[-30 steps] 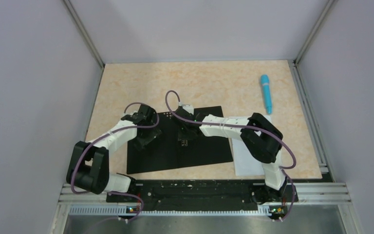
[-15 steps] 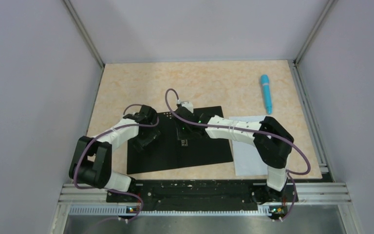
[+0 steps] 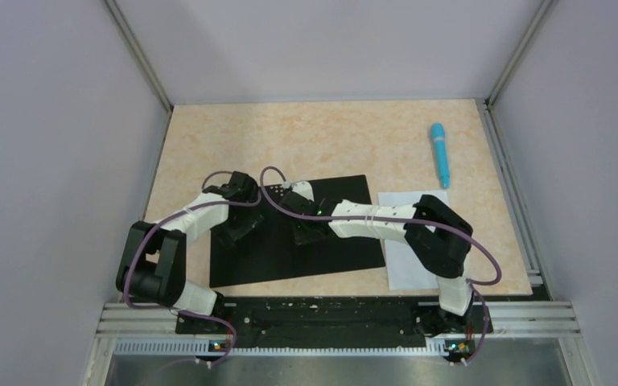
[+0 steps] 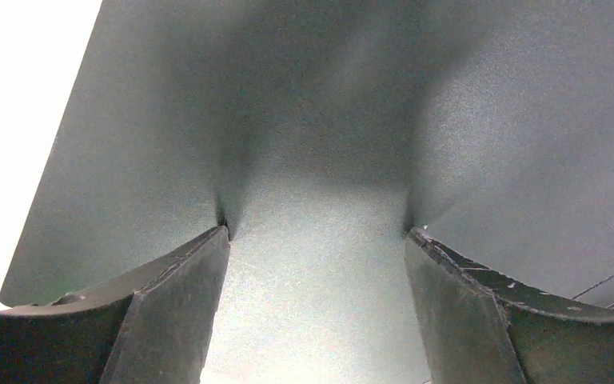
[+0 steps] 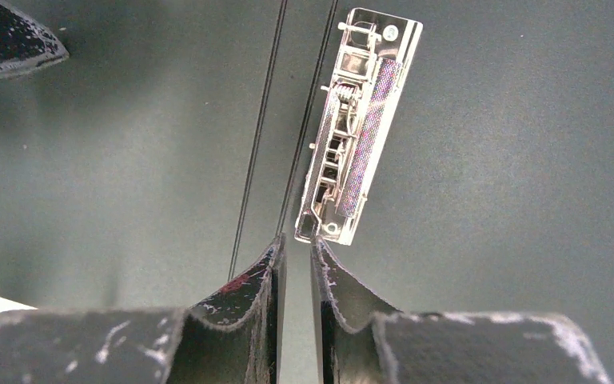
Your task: Put the files into the folder
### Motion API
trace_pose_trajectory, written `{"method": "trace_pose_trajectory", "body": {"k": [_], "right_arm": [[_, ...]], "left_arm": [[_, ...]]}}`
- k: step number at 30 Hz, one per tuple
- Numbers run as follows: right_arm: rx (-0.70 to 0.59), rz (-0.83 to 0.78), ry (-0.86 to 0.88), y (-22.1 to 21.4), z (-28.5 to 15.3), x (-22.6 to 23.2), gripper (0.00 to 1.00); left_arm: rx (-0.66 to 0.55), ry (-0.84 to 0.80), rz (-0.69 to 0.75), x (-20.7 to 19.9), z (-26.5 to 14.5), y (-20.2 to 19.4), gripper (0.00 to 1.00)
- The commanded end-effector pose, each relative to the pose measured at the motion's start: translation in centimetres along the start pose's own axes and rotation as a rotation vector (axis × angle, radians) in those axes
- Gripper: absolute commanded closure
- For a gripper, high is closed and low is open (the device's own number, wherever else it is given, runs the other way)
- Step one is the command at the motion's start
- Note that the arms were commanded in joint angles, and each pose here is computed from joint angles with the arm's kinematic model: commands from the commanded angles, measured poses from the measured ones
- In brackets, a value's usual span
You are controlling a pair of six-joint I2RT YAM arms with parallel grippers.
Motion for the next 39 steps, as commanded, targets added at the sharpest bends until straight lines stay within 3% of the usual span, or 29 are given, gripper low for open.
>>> {"method": "trace_pose_trajectory", "body": {"k": [1,22,33,39], "right_arm": [[-0.044,-0.033,-0.026,1.0,-0.3,0.5,0.83],[-0.035,-0.036,-0.082,-0.3,1.1,-0.3,0.9],[0.057,-0.015,-0.161,-4.2,2.5,-2.5,0.95],[0.02,0.002,-0.144,-3.1,1.7,-2.1,0.95]], "left_arm": [[-0.019,0.061,-0.004,1.2,1.2,0.4,0.15],[0.0,0.083,-0.031,1.8,1.9,0.6,0.15],[0.022,0.096,-0.043,2.3,2.7,0.4,0.16],[0.027,0.092,-0.043,2.2,2.8,0.4,0.16]]}}
Point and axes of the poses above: each gripper's point midway between its finger pads, its own z axis out along the fingers, its own x axis along the line the jaws close on, y = z × x, the point moved 1 cm from there along -z, back along the fingers, and after that the axes turned 6 degrees about -z, right-handed, at the moved point
